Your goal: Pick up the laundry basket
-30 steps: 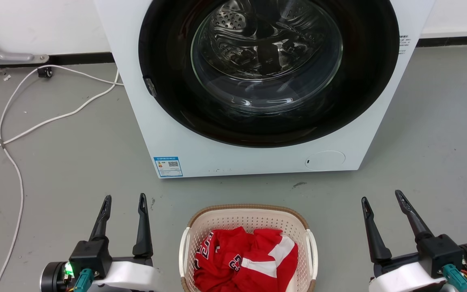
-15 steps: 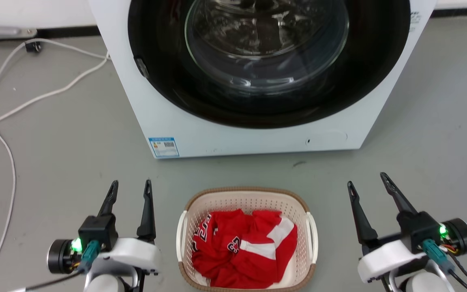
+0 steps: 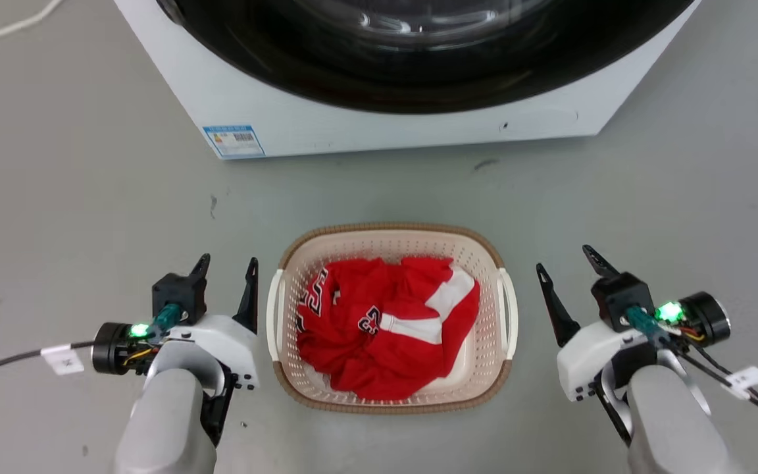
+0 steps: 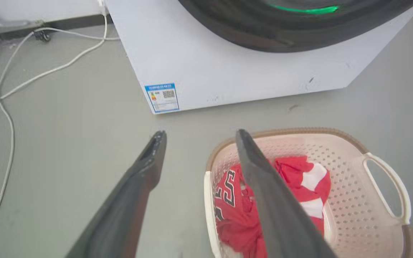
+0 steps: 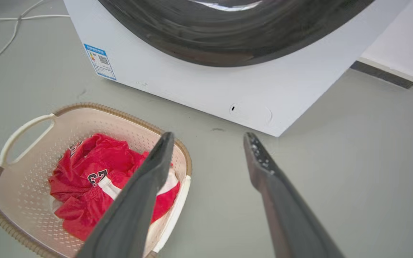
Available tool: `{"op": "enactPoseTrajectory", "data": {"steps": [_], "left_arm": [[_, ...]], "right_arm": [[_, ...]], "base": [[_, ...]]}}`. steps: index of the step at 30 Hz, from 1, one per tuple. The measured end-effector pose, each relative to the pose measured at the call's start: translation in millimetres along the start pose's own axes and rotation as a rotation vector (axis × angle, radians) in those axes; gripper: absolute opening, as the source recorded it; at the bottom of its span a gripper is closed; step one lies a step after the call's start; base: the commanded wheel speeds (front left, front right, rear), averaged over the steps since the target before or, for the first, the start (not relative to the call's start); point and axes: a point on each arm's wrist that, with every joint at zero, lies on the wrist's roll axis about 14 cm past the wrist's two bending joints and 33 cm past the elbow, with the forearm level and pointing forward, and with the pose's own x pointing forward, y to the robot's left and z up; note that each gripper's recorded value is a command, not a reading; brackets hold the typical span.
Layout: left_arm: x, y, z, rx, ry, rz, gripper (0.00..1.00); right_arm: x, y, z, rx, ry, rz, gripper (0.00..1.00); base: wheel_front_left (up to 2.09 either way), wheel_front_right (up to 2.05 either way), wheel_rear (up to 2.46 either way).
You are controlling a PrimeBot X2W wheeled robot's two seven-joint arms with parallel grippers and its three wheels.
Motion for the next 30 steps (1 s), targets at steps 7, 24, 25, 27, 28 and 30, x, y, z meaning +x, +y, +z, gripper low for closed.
{"op": "enactPoseTrajectory", "data": {"steps": [7, 24, 25, 27, 28, 30], "left_arm": [[18.9, -4.8, -54.8, 0.001, 0.191, -0.042, 1.00], [52.4, -13.9, -139.7, -0.009, 0.466, -0.096, 1.00], [52.8, -13.9, -143.8, -0.012, 0.479, -0.096, 1.00], [51.9, -14.4, -152.5, -0.017, 0.508, -0.097, 1.00], [51.4, -14.9, -156.2, -0.017, 0.520, -0.099, 1.00], [51.1, -15.8, -161.7, -0.020, 0.536, -0.102, 1.00]], "right_arm": [[21.7, 11.9, -47.1, -0.002, 0.158, 0.064, 1.00], [57.5, 30.5, -137.4, 0.014, 0.430, 0.161, 1.00], [57.4, 31.7, -142.5, 0.018, 0.445, 0.164, 1.00], [57.0, 34.3, -151.1, 0.025, 0.471, 0.172, 1.00], [56.3, 36.1, -155.3, 0.028, 0.484, 0.178, 1.00], [54.0, 39.5, -163.1, 0.040, 0.509, 0.185, 1.00]], "base": [[0.00, 0.00, 0.00], [0.00, 0.00, 0.00], [0.00, 0.00, 0.00], [0.00, 0.00, 0.00], [0.00, 0.00, 0.00], [0.00, 0.00, 0.00]]}}
